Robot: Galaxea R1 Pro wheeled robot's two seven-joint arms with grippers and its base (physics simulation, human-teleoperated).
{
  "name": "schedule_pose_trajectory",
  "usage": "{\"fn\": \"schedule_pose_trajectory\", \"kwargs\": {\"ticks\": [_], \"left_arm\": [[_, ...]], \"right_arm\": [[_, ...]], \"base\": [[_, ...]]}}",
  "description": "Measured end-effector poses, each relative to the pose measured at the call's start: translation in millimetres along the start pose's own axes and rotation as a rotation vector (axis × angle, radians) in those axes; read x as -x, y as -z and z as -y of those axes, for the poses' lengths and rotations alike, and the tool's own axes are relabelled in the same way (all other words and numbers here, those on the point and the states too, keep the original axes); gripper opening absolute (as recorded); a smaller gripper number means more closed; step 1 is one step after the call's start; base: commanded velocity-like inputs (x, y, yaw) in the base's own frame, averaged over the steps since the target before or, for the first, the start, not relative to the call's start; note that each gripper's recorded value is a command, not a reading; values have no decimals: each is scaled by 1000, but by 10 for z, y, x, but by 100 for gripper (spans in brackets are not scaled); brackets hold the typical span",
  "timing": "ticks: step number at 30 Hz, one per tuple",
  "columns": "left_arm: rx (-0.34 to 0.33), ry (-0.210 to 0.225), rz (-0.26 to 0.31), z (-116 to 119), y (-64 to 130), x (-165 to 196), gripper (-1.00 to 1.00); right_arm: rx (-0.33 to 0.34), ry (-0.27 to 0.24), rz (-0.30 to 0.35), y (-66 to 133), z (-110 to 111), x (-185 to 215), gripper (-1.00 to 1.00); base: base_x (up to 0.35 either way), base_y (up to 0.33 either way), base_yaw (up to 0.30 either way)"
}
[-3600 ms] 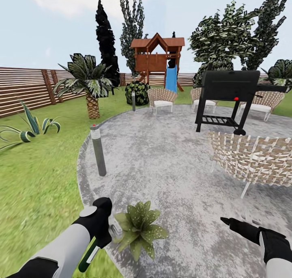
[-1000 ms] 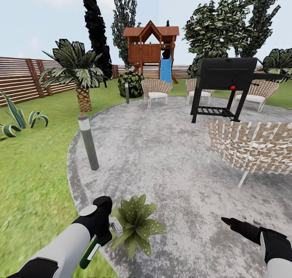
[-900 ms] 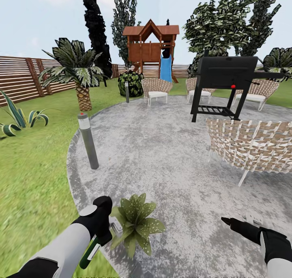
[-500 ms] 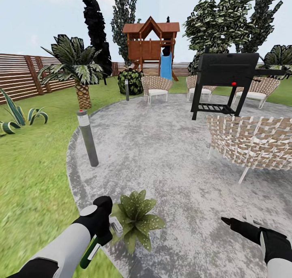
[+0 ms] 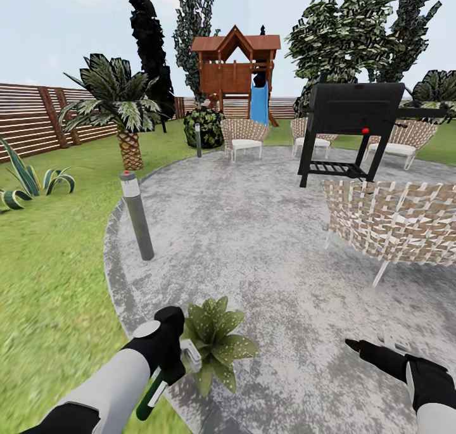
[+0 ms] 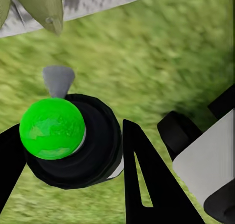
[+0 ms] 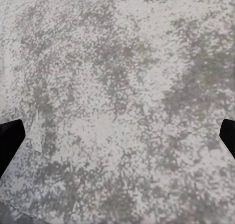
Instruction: Pick up the pesticide atomizer in the garden and spray insectifuge to fully cover both potted plants in the garden.
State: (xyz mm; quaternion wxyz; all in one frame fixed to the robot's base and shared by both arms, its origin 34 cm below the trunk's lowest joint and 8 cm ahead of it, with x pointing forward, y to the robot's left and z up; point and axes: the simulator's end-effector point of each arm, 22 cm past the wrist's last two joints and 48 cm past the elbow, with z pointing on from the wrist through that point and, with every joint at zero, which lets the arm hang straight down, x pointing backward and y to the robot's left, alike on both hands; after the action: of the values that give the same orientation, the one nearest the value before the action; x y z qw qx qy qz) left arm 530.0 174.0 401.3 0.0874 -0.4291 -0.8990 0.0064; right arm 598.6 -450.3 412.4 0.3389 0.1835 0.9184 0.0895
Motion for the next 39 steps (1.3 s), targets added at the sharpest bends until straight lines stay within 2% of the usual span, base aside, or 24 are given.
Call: {"fn": "schedule_pose_trajectory", "kwargs": {"ticks": [8,13,22,26,29,39], "left_arm": [[2,5,-10,-24,-23,-48,-100],[-33,2,-53,82,-157,-174,-100],[-38,1,-62,95,-184,-205,-100],[-19,28,-81,-94,-205,-390,-100],[-17,41,-82,-142,-202,-432,-100],[20,45,-48,-256,-95,-340,-100]], "right_arm": [[0,1,0,-1,-1,-1,100],[-1,1,-1,-1,1,-2,100],[-1,0,-2,-2,0,-6,100],[-1,0,-2,-4,-2,-8,100],[-1,1,-2,-6,-6,-11,100],[0,0,-2,-6,-9,-12,100]], "base": [[0,0,0],[0,0,0],[0,0,0],[0,0,0],[0,0,0],[0,1,0]]}}
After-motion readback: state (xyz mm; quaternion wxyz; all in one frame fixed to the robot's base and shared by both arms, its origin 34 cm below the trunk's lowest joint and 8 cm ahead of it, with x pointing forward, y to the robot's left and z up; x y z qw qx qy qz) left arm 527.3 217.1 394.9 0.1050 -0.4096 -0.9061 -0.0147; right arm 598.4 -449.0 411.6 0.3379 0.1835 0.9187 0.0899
